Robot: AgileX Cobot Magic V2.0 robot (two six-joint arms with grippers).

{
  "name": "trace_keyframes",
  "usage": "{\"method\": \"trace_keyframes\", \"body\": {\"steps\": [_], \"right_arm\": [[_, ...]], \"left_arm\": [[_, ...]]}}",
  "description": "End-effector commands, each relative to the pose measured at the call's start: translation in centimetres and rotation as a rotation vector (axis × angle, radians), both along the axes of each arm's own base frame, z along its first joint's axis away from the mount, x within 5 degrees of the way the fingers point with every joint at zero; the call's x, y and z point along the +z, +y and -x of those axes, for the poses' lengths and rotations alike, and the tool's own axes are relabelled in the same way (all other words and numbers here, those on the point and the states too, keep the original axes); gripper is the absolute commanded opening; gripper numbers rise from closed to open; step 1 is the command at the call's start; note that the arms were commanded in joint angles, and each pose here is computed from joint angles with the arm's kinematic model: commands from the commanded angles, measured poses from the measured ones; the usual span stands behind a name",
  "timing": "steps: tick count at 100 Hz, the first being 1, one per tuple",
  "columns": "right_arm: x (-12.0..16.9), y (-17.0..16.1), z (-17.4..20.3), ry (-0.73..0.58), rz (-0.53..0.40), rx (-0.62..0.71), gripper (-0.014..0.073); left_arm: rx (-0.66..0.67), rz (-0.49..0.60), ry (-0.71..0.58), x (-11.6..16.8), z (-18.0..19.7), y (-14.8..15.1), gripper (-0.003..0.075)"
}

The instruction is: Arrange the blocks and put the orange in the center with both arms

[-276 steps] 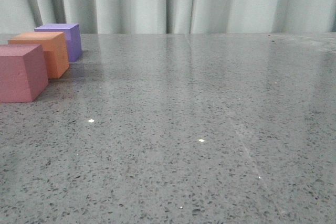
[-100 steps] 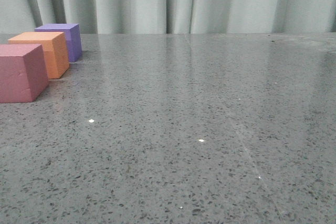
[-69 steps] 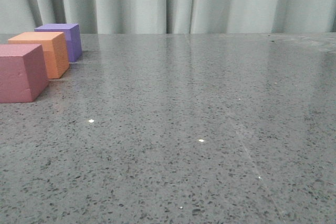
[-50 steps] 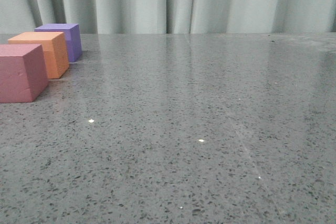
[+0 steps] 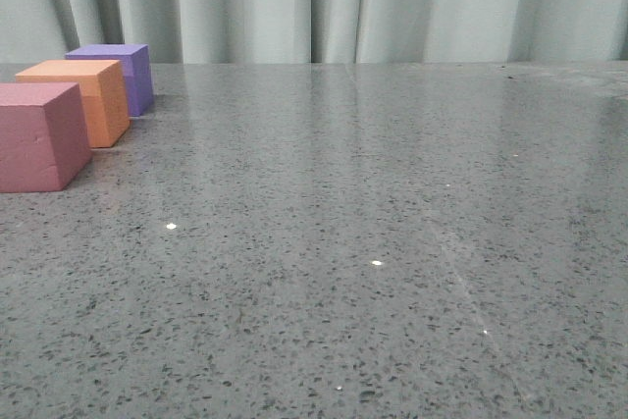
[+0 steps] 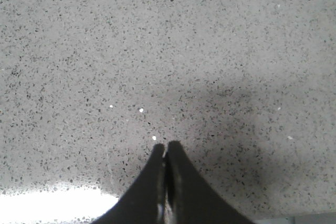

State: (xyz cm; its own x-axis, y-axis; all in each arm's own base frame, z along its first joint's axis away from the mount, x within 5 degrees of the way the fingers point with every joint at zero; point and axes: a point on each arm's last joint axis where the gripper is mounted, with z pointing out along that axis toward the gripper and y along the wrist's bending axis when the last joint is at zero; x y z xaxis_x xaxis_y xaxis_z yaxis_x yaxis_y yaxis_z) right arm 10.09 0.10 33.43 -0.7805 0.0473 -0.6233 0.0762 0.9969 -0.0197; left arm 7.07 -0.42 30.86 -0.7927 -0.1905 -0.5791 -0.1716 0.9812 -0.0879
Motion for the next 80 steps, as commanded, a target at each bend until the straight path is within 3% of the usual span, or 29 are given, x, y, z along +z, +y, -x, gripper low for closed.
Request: {"method": "trace_keyframes", "body": {"steps": [1,19,36,55,80], "right_arm": [[1.0,-0.2,-0.3,-0.071,0.019,0.005,-0.0067],[1.0,-0.2,-0.3,-0.071,0.019,0.005,-0.0067],[1.0,-0.2,-0.3,-0.071,0.019,0.005,-0.0067],[1.0,-0.2,-0.3,-0.071,0.019,0.005,-0.0067],[1.0,-0.1,-0.3,-0.071,0.020,0.006,-0.0067]], "left_arm": [[-0.018,-0.002,-0.117,1.2,-0.6,0.0,-0.0019],[-0.195,-0.015,-0.440,1.1,-1.2,-0.7,-0.0019],[-0.193,-0.031,-0.674,-1.1,-0.4,-0.3,-0.0019],[-0.164,-0.075,-0.804,-5.4,1.1,0.2,-0.0019],[-0.145,-0.095,-0.843,-10.3,2.0,0.4,-0.0019]]}}
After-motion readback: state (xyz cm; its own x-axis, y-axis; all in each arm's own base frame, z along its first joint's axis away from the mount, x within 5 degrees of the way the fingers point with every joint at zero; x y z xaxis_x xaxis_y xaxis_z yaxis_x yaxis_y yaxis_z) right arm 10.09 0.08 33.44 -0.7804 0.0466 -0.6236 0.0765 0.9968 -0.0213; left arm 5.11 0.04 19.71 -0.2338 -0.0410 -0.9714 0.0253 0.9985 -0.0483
